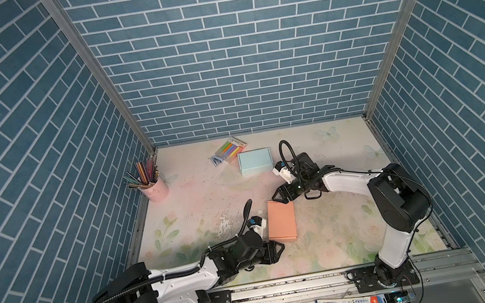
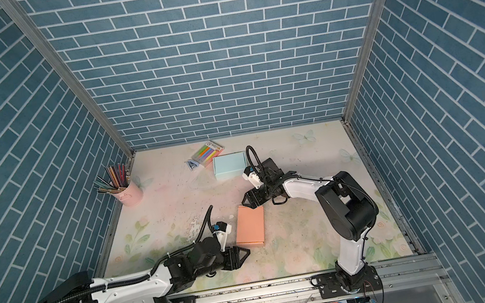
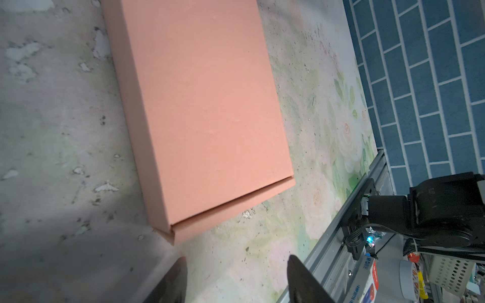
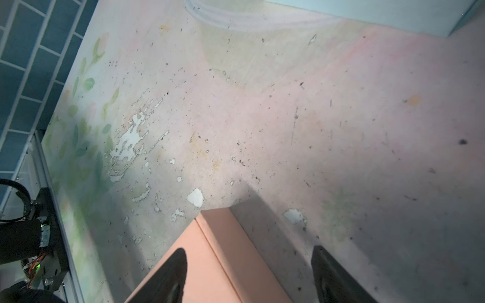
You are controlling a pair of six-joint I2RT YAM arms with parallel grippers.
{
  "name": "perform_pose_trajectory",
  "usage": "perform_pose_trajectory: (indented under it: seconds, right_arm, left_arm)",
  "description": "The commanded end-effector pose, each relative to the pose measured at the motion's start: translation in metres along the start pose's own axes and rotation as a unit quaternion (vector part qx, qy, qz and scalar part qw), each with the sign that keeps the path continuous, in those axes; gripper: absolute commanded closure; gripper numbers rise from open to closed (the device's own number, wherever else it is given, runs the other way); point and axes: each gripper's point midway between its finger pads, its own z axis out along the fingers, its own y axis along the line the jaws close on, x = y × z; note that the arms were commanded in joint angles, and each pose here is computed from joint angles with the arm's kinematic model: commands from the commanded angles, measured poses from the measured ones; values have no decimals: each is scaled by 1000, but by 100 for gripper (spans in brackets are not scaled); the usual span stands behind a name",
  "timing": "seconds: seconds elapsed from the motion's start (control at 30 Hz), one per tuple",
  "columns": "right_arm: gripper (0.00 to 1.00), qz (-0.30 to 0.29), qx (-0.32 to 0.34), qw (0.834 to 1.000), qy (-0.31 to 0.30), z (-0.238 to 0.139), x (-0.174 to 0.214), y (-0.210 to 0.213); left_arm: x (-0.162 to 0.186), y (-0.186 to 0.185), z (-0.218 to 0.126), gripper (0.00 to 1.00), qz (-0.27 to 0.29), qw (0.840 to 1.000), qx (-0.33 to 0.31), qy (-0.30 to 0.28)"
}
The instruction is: Fold the paper box
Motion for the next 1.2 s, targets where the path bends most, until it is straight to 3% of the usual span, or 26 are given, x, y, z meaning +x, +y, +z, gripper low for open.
perform_pose_trajectory:
  seconds: [0.0, 0.5, 0.93, 1.17]
  right_arm:
    - [27, -7, -38, 999, 2, 4, 3, 9]
    - [47, 12, -39, 999, 17, -4, 35, 12]
    - [48, 44, -22, 999, 7, -29, 75, 18]
    - [48, 56, 6, 998, -4, -37, 86, 10]
  left_arm:
    - [-13, -12, 4, 39, 3, 1000, 14, -20]
    - [-31, 10, 7, 43, -16, 999, 6, -34]
    - [-60, 23, 17, 47, -10, 999, -10, -44]
    - [-81, 2, 37, 48, 25, 999, 4, -39]
